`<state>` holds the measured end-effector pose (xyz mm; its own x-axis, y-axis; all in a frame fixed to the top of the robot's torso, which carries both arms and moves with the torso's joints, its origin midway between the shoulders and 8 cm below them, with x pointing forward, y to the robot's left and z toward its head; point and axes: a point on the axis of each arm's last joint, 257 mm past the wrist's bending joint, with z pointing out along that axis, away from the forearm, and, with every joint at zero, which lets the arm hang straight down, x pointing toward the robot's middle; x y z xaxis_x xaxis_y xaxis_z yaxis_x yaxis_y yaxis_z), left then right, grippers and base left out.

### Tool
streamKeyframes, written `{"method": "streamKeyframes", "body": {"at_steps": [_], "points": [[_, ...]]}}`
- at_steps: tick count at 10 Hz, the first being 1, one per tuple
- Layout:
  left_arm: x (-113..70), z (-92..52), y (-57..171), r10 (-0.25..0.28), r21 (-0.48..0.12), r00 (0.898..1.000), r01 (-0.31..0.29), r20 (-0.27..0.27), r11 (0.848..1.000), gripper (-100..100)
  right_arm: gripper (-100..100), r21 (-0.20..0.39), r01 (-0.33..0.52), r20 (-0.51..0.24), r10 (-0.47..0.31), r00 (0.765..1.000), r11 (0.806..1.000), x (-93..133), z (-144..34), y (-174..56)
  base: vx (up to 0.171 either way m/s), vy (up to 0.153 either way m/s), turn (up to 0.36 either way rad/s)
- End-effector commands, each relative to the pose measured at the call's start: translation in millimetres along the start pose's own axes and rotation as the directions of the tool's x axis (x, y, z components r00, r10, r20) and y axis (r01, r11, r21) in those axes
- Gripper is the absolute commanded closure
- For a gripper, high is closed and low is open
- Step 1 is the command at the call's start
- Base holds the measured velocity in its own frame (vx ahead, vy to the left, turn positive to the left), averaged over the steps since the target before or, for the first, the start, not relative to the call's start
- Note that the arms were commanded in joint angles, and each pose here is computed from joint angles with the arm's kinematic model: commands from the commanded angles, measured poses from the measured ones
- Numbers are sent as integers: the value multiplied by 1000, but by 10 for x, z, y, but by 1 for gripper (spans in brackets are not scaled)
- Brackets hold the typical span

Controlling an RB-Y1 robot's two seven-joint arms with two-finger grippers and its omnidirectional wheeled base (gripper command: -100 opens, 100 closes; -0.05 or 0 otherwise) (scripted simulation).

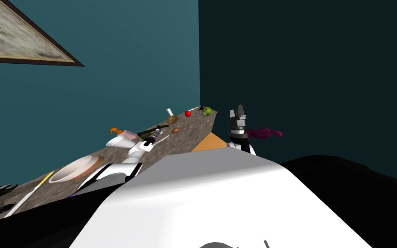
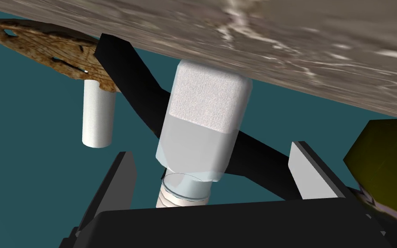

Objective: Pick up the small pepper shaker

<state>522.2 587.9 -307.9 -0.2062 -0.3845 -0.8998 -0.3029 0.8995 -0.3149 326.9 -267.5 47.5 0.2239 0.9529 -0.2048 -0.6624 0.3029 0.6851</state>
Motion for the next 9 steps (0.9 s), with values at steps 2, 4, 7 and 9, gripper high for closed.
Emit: {"method": "streamKeyframes", "body": {"at_steps": [2,4,7,9], "points": [[-128,37,23,1,9,1000,-2,18,1000,-100,0,0,0,0,0,1000,1000,0,0,0,-2,-22,-3],[-56,-8,187,-1,-25,1000,1,4,1000,-100,0,0,0,0,0,1000,1000,0,0,0,0,-25,-6],[-153,-4,261,0,-32,1000,1,17,999,-100,0,0,0,0,0,1000,1000,0,0,0,-2,-23,-1],[-163,19,211,1,-22,1000,0,20,1000,100,0,0,0,0,0,1000,1000,0,0,0,0,0,0]]}}
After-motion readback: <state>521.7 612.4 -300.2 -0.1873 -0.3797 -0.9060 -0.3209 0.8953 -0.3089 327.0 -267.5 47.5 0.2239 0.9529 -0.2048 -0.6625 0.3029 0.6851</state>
